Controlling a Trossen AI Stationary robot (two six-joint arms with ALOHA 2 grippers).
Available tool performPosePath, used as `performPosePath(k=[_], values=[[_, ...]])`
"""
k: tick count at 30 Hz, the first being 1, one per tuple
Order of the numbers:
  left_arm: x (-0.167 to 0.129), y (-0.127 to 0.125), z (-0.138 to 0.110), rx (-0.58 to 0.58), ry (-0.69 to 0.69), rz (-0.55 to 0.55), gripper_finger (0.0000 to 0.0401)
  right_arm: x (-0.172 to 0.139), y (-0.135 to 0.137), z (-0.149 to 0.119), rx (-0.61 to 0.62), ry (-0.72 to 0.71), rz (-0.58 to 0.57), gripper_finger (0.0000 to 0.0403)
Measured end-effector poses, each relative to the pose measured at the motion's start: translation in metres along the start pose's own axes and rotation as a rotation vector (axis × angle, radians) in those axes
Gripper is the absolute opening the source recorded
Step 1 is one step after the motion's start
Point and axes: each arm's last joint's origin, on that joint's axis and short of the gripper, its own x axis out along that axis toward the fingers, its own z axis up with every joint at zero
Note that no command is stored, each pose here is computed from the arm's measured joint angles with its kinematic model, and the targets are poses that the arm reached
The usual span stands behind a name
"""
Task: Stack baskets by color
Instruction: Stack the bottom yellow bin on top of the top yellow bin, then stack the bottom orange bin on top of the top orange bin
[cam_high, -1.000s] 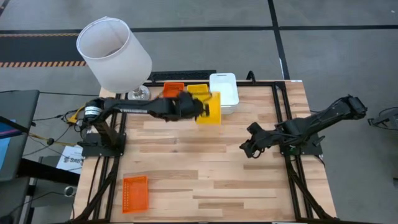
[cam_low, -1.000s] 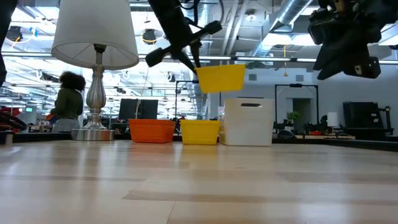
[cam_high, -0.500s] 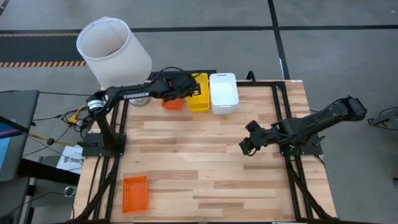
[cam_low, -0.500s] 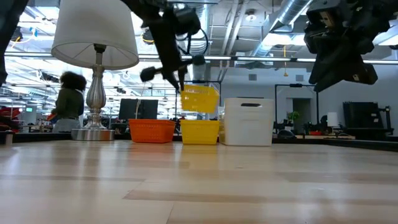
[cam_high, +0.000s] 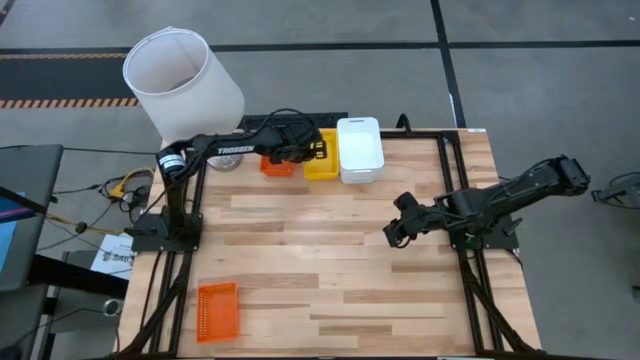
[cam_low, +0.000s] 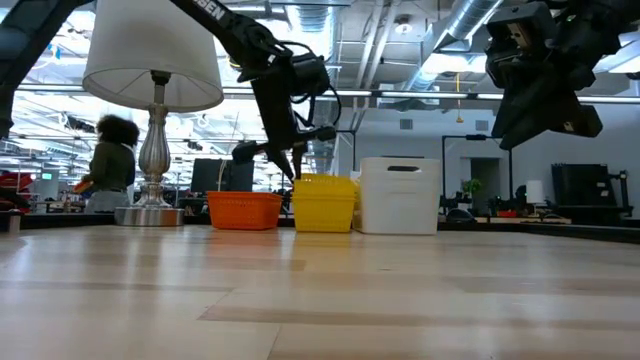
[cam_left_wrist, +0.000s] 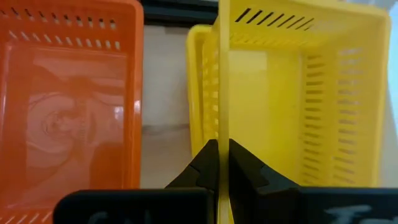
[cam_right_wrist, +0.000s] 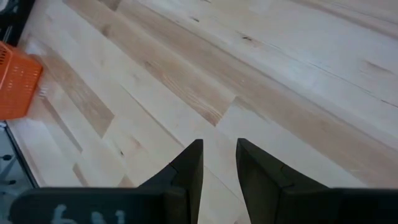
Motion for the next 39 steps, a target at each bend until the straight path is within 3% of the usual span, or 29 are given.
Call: performPosePath(k=[7, 19, 27, 31, 39], values=[[0.001, 0.002, 0.002, -0.005, 0.03, 0.0, 0.0014, 0.0, 0.0, 0.0, 0.0, 0.0, 0.002, 0.0118], [-0.007, -0.006, 0.007, 0.095, 0.074, -0.069, 0.0165, 0.0, 0.0, 0.0, 0.0, 0.01, 0.007, 0.0118], [-0.049, -0.023, 0.004, 0.265, 0.153, -0.018, 0.0211, 0.0, 0.0, 0.0, -0.022, 0.014, 0.009, 0.0118], [-0.087, -0.037, -0.029, 0.468, 0.295, 0.007, 0.0212, 0.0, 0.001, -0.002, -0.038, 0.021, 0.012, 0.0118], [-0.16, -0.04, -0.165, 0.78, 0.423, 0.111, 0.0212, 0.0, 0.001, -0.002, -0.089, 0.025, 0.015, 0.0118]])
